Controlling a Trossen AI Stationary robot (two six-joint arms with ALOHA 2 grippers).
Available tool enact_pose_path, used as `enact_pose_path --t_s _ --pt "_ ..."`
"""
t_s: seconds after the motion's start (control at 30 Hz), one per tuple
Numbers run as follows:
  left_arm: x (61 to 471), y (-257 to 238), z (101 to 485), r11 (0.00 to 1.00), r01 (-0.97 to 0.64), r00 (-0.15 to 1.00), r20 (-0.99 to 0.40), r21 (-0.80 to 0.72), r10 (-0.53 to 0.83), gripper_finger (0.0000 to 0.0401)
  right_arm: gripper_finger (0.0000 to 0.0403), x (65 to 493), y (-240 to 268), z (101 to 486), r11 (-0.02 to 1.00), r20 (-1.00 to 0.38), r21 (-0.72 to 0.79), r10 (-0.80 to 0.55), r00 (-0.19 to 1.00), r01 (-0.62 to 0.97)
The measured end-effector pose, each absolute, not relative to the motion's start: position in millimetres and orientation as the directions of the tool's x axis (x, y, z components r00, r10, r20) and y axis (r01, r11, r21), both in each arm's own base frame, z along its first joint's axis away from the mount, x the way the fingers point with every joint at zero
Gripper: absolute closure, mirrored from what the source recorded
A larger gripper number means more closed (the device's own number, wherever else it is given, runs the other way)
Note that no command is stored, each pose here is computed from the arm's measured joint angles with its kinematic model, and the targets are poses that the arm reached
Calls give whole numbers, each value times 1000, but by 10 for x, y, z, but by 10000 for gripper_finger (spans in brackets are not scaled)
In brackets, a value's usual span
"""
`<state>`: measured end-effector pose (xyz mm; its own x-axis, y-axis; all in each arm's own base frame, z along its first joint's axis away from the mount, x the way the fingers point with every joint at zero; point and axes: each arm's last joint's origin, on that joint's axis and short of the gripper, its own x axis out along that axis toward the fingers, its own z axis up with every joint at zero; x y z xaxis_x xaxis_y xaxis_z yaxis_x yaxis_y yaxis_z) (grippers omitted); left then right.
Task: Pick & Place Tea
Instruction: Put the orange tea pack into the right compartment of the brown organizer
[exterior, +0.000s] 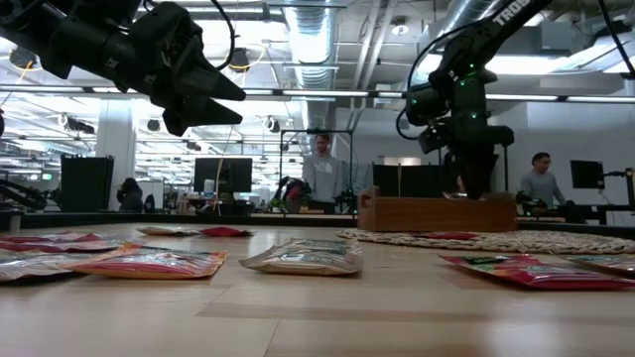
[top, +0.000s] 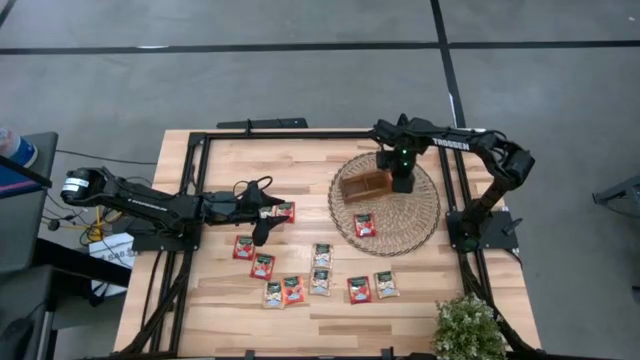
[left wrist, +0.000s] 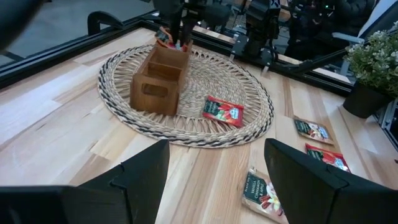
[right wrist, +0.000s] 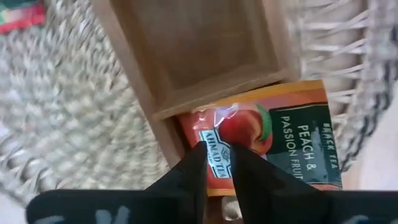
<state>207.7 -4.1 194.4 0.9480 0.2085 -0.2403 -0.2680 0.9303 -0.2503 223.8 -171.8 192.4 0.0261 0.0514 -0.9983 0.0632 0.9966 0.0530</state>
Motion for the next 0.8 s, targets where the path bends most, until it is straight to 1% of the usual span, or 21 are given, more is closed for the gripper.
enact_pose_path --t_s 0.1,0.27,0.43,0.6,0.8 --pt "2077 -42 1944 930 -268 948 -240 -251 208 144 354 2224 -1717 1902 997 -999 42 41 14 70" --pt "2076 -41 1941 930 -269 947 -244 -250 209 144 372 2143 -1621 1773 996 -996 65 69 -55 62" --pt "2073 -41 1931 931 -271 945 -254 -245 209 144 384 2140 -1536 1724 997 -994 64 68 -90 51" --pt "2073 -41 1929 930 -272 944 -256 -245 209 144 396 2134 -1508 1779 998 -996 50 54 -77 46" --pt "2073 -42 1930 930 -272 944 -255 -246 208 144 400 2096 -1481 1961 997 -999 23 26 -36 68"
